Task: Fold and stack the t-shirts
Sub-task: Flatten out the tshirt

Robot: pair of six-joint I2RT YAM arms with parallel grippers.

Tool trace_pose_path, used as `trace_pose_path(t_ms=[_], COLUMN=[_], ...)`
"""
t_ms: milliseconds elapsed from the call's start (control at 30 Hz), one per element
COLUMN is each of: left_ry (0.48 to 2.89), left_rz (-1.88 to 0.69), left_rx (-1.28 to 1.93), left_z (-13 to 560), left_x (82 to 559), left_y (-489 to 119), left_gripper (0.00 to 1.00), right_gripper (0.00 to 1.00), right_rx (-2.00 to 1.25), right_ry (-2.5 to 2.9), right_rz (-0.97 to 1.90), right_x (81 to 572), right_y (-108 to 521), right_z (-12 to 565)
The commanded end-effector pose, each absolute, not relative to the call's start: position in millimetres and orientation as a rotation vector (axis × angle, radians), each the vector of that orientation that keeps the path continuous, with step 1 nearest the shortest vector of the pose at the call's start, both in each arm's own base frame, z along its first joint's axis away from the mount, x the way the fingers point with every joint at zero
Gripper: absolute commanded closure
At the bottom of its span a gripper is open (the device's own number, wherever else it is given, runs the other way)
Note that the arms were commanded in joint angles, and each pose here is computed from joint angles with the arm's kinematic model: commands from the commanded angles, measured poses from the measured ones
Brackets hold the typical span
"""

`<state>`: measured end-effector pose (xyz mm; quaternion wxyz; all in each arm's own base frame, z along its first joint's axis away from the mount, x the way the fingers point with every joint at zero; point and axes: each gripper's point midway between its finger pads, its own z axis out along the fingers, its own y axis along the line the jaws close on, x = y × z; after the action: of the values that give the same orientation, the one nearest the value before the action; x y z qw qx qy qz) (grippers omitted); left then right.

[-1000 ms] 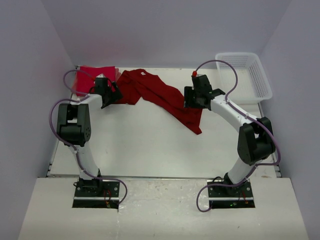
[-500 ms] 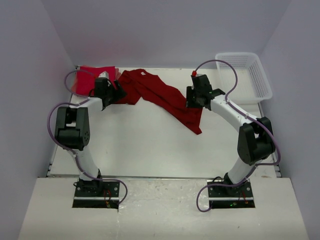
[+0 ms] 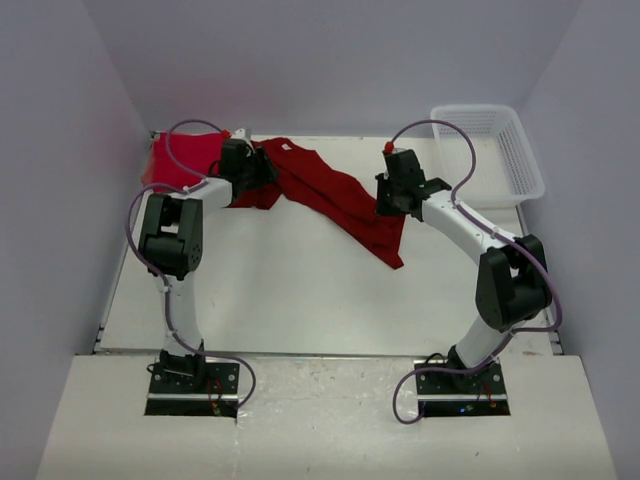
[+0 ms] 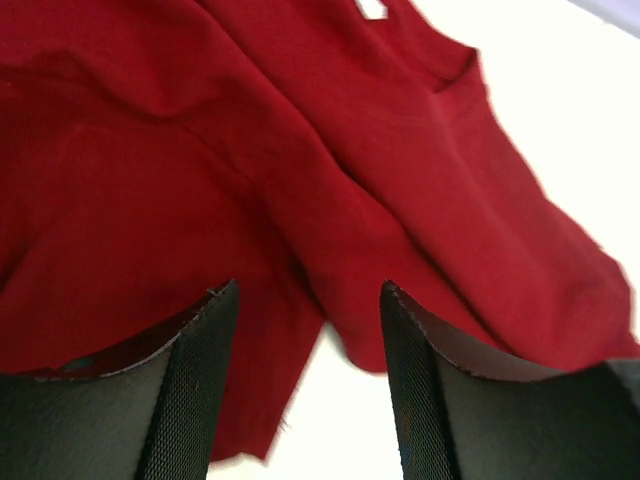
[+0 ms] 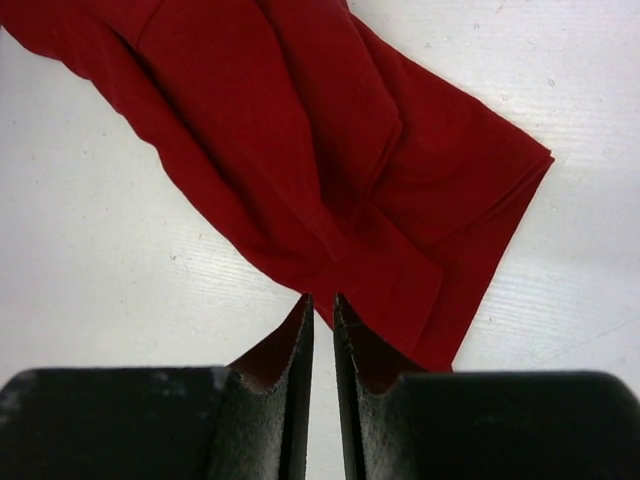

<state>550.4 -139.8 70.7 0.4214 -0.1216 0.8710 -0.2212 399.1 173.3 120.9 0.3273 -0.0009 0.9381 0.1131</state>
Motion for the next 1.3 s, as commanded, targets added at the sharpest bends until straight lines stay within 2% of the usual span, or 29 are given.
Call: trace_pose_path(t_ms=[0, 233, 467, 700, 1033, 1267], left_ry=[2.187, 2.282, 2.378, 2.371, 2.348, 2.338], left_rz=[-0.477, -0.439, -0.550, -0.613, -0.634, -0.614], left_rx=[-0.266, -0.259, -0.278, -0.219, -0.192, -0.177], left_z=[60, 24, 2, 26, 45, 51], left_x=[570, 553, 481, 435, 401, 394], left_y=[-135, -141, -173, -193, -195, -191], left_gripper=[0.40, 0.44, 0.44, 0.44, 0.44, 0.42], right_gripper=[0.86, 0.86, 0.75, 0.67, 0.67, 0.64], right_rx=[0.010, 0.052, 0.170, 0.166, 0.126, 0.128], right_ry=[2.385, 2.366, 2.452, 2.530, 2.554, 2.559], right_rz=[0.300, 0.283, 0.309, 0.342, 0.380, 0.365], right_x=[398, 402, 418, 425, 417, 426], right_y=[167, 159, 155, 157, 161, 159], right_z=[147, 153, 139, 114, 97, 91])
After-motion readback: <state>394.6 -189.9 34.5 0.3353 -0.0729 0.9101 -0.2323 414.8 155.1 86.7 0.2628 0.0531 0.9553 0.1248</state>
